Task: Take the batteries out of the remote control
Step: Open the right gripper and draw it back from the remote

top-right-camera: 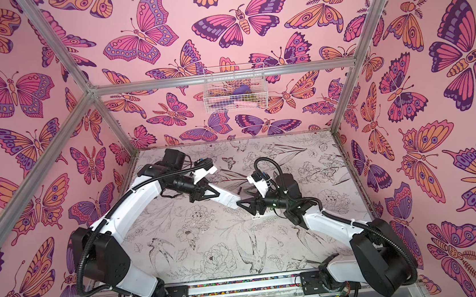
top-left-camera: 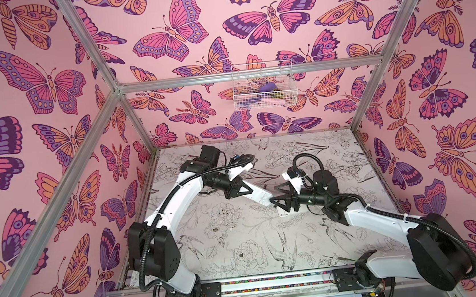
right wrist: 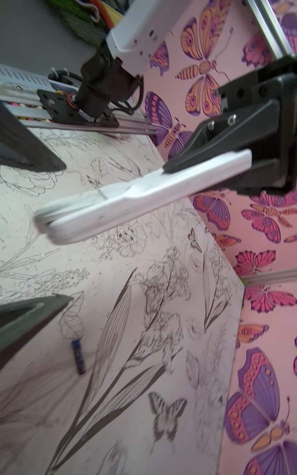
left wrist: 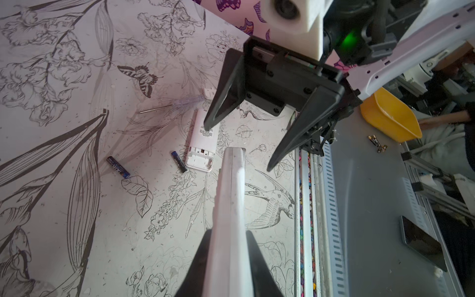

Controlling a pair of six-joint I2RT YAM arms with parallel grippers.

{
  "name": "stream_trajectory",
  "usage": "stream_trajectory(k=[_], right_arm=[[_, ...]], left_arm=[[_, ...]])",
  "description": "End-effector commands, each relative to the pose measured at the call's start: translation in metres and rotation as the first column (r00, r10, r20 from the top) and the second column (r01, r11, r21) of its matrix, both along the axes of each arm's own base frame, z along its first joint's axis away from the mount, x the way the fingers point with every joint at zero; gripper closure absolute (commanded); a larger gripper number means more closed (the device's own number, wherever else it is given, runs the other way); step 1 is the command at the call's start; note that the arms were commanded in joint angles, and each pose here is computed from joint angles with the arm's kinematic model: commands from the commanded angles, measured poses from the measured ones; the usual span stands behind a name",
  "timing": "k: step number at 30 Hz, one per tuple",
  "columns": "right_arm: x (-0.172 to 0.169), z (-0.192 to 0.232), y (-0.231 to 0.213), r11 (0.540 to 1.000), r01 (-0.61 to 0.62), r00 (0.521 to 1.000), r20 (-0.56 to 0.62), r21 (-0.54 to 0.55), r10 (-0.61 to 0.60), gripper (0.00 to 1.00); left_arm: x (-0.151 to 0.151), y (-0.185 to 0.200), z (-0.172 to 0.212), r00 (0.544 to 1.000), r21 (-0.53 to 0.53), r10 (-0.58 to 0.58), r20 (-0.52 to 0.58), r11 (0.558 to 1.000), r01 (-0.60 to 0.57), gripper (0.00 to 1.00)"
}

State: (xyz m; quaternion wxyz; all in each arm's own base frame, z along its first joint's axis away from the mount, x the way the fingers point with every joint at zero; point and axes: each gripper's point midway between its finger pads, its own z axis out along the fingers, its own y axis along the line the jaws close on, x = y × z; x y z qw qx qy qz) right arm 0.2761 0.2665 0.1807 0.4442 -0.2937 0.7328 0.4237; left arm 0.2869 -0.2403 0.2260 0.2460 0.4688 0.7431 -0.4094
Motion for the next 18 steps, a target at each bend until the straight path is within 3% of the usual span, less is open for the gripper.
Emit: stream_trajectory(k=[1, 6, 9, 18], right_arm=[[0.029, 0.016, -0.029, 0.964, 0.253, 0.967, 0.017, 0.084, -0.255, 0.18], [0.036, -0.003, -0.048, 0.924, 0.383, 0.922, -0.070, 0.020, -0.380, 0.25], [0.039, -0.006, -0.054, 0.896, 0.442, 0.889, -0.152, 0.041, -0.432, 0.26], [0.036, -0.022, -0.038, 0.896, 0.438, 0.830, -0.415, 0.069, -0.374, 0.28]], left_arm=[[0.009, 0.003, 0.019, 0.996, -0.093, 0.085, -0.021, 0.992, -0.086, 0.94], [0.034, 0.025, 0.000, 0.940, -0.116, 0.283, -0.191, 0.945, -0.307, 0.94], [0.059, 0.043, -0.018, 0.851, -0.095, 0.453, -0.265, 0.866, -0.491, 0.96], [0.053, 0.055, -0.066, 0.741, -0.078, 0.532, -0.410, 0.789, -0.610, 1.00]])
